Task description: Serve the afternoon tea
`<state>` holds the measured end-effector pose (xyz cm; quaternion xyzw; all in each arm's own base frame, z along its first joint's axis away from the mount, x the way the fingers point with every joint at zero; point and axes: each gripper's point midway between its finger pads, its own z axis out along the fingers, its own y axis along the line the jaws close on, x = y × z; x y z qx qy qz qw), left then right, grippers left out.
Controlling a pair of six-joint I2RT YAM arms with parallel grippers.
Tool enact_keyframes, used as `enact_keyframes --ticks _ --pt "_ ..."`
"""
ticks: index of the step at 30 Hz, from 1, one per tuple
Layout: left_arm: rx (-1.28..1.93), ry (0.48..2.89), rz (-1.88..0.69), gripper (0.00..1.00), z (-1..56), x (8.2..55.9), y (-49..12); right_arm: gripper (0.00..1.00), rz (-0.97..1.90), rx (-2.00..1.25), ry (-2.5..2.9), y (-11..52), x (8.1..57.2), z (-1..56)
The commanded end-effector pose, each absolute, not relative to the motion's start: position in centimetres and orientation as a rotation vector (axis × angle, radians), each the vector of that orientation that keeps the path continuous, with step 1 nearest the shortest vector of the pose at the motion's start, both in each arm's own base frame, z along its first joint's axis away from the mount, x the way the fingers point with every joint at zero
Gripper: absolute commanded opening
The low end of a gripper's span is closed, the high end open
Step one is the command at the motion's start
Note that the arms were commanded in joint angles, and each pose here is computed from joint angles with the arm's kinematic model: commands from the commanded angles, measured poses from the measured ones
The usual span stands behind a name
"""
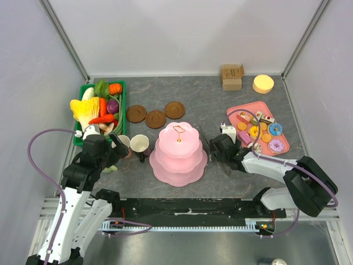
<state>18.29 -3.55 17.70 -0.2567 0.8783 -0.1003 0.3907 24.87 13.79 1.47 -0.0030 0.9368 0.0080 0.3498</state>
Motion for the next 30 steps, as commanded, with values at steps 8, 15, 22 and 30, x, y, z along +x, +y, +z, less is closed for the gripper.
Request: enact_keyframes --ticks 8,15,22,30 --pt "-0.693 2.212 -0.221 0.98 17.8 18.5 -3.0 0.98 -0.069 -0.018 2.474 12.9 24.5 -0.7" --pt "-0.692 2.21 -0.224 0.98 17.8 18.5 -3.0 0.97 -0.082 0.005 2.457 12.6 24.8 -0.5" --pt "-0.695 2.205 -0.23 0.98 17.9 18.4 -3.0 0.78 -0.131 0.069 2.413 11.8 25.3 0.6" --pt "-0.692 2.188 -0.245 0.98 18.2 18.3 -3.0 0.55 -0.048 0.124 2.312 12.4 26.5 4.2"
